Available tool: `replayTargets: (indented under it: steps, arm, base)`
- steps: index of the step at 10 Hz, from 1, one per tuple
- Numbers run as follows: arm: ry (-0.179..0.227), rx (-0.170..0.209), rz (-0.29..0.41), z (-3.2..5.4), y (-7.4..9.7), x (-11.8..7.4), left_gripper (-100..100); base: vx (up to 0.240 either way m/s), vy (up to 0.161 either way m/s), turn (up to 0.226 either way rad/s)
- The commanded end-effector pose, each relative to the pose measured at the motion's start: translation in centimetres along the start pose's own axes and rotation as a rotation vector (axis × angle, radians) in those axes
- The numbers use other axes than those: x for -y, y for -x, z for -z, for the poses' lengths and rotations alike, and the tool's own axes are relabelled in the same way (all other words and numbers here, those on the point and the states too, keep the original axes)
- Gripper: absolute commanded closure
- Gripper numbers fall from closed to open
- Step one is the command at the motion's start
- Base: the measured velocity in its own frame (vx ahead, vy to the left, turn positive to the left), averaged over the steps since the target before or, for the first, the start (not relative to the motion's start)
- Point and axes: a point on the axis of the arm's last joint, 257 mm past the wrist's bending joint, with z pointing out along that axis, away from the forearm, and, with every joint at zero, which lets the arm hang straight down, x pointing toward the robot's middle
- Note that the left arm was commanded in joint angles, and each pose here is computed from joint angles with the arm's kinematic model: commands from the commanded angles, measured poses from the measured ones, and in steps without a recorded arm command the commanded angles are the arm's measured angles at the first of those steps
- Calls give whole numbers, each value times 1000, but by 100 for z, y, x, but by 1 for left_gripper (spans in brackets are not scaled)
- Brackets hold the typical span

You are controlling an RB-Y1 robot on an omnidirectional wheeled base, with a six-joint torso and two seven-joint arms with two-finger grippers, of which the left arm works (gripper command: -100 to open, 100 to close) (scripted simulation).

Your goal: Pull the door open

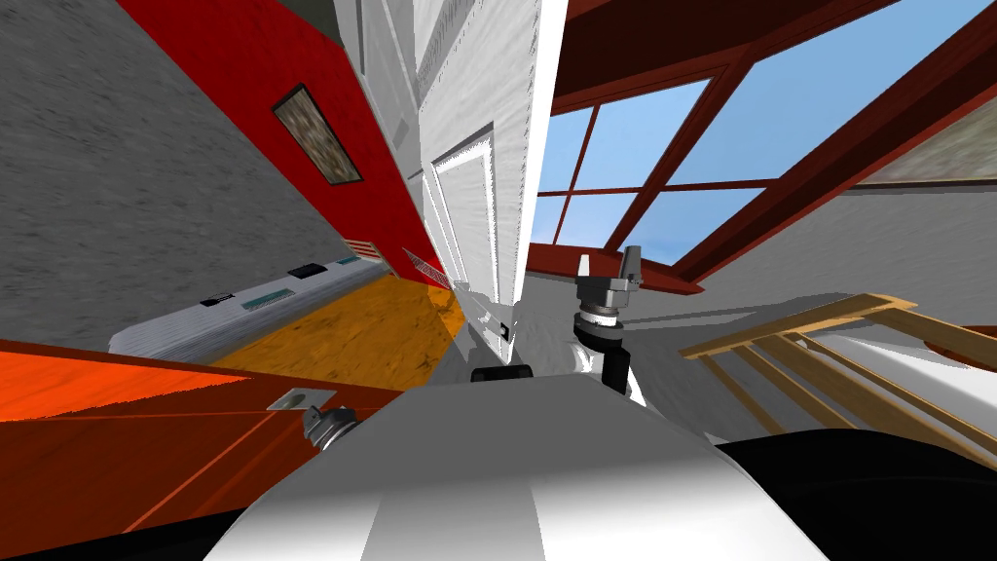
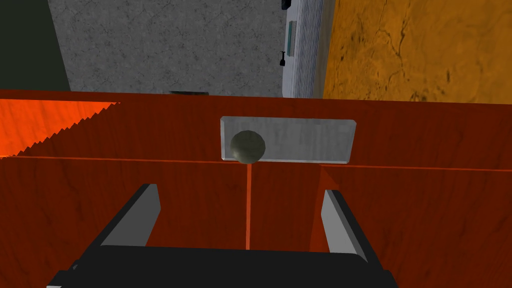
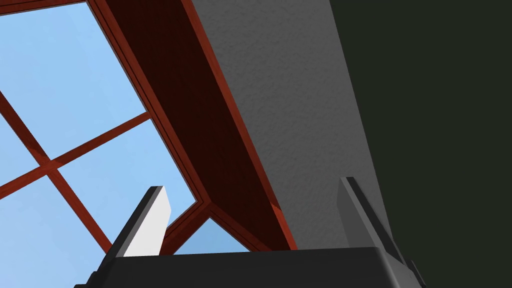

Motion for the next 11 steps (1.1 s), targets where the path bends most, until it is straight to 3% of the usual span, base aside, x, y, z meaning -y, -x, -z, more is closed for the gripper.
replayTargets:
  steps: [1,6,7,11]
  arm:
    - [1,0,0,0,3,-3,-100]
    - [1,0,0,0,3,-3,-100]
    - [1,5,0,39,150,-11,-100]
    - [1,7,1,51,197,-12,-100]
  base:
    - [0,0,0]
    - [2,-2,0]
    - [45,36,-197]
    - [30,-5,-62]
